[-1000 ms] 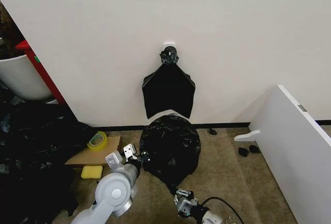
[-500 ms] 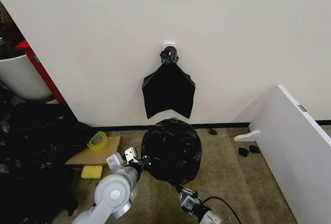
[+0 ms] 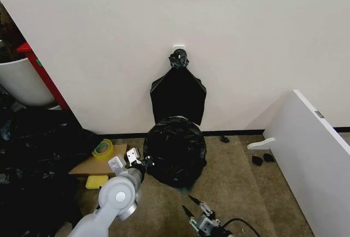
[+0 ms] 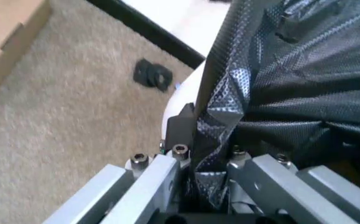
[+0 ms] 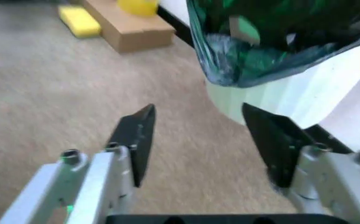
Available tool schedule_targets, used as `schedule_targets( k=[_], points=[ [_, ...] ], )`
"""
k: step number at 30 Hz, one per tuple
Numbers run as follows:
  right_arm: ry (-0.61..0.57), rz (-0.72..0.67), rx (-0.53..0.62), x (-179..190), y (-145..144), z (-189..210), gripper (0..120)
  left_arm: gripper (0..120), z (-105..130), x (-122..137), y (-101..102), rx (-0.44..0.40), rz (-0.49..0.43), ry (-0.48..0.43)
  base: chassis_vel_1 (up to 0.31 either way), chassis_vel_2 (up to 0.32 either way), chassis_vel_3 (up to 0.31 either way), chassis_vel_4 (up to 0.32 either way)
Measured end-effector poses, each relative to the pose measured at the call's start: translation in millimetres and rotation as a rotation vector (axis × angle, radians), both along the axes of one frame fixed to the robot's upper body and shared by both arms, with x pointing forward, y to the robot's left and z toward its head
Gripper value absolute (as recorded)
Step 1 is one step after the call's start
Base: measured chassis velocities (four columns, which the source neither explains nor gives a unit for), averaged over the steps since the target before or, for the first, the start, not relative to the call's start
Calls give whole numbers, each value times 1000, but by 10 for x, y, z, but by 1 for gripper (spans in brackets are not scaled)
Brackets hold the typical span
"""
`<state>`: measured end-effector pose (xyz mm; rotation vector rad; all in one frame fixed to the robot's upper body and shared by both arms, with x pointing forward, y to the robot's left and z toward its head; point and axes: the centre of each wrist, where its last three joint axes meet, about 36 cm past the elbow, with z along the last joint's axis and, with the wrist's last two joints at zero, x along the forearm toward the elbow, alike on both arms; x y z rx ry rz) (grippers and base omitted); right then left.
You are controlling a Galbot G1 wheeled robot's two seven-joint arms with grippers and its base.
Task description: Place the garbage bag over the trash bin.
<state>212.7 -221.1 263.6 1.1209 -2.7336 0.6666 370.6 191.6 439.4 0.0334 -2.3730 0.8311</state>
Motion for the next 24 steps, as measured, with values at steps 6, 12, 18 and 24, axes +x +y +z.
schedule_targets(
  k=[6,12,18,24],
  points=[
    [19,36,44,-142,-58,102,79,0,-25,19,73,25,10,-29,0,0,0,0],
    [6,1,194,-159,-37,494,98,0,-166,-69,138,125,-42,-121,0,0,0,0],
    [96,-41,446,-72,-47,1245,100,0,-369,-139,274,223,-155,-278,0,0,0,0],
    [180,-57,660,291,-336,1851,100,0,-454,-163,445,247,-273,-393,0,0,0,0]
  ],
)
